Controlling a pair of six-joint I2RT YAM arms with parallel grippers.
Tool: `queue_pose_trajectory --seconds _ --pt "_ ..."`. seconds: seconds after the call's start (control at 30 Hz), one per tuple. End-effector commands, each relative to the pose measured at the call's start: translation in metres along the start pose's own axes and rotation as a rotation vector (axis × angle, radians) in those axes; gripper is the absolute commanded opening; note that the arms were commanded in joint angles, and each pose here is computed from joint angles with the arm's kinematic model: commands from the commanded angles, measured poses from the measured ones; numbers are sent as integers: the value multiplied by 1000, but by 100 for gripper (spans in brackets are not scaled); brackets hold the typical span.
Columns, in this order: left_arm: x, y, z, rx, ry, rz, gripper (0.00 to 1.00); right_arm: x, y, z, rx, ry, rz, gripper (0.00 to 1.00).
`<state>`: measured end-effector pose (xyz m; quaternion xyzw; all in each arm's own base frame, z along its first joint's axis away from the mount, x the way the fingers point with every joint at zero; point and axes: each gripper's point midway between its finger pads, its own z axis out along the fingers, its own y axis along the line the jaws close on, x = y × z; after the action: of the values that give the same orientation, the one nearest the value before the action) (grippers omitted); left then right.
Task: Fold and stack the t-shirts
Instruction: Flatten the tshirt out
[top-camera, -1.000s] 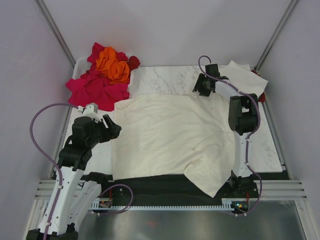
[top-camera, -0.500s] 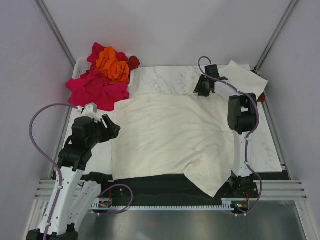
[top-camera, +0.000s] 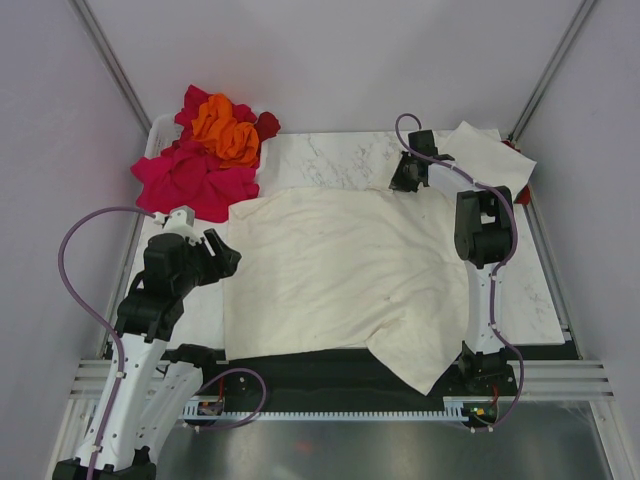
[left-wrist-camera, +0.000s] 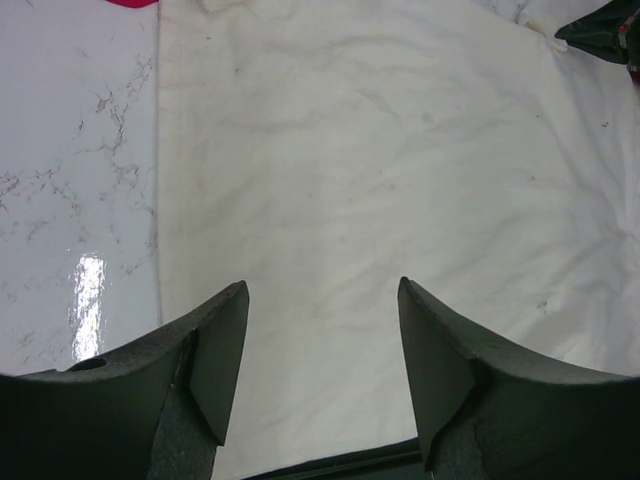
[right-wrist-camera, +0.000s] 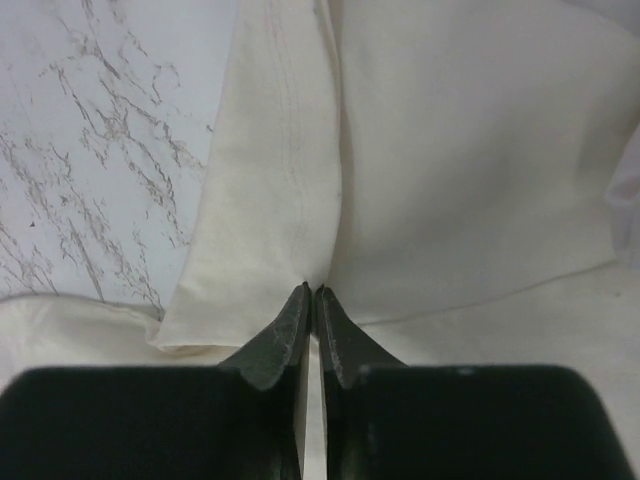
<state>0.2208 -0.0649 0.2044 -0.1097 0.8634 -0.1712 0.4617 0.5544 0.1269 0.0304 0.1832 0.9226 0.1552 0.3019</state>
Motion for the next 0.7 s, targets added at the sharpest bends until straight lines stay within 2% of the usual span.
queue_pose_trajectory --seconds 0.0,0.1,0.27,0.37,0.4,0.43,0.47,0.5,0.53,0.57,0.63,0.67 --pt "-9 -2 -3 3 -36 -6 68 -10 17 -4 -41 -31 -4 11" --pt "-10 -3 -3 3 -40 -4 68 -18 23 -10 -54 -49 2 2" --pt "-11 0 -3 -4 -42 -12 67 -34 64 -17 -144 -82 -10 0" --pt "-12 2 -2 -11 -42 -15 66 -41 111 -16 -311 -94 -12 0" --pt "-12 2 -2 -11 -41 -16 66 -40 134 -13 -416 -88 17 0" --pt "-12 3 -2 -15 -42 -18 66 -46 149 -15 -483 -100 30 4" --pt "-12 3 -2 -15 -42 -18 66 -46 164 -16 -540 -100 45 9" --pt "-12 3 -2 -17 -40 -20 66 -51 179 -10 -603 -108 64 18" --pt "-12 4 -1 -19 -39 -20 66 -47 187 -7 -641 -82 67 38" --pt "-13 3 -2 -18 -44 -20 66 -46 193 -4 -660 -73 67 72" --pt "-13 4 -2 -19 -46 -20 66 -49 196 2 -670 -71 76 85" --pt "-13 4 -2 -19 -46 -20 66 -50 194 2 -660 -77 76 87"
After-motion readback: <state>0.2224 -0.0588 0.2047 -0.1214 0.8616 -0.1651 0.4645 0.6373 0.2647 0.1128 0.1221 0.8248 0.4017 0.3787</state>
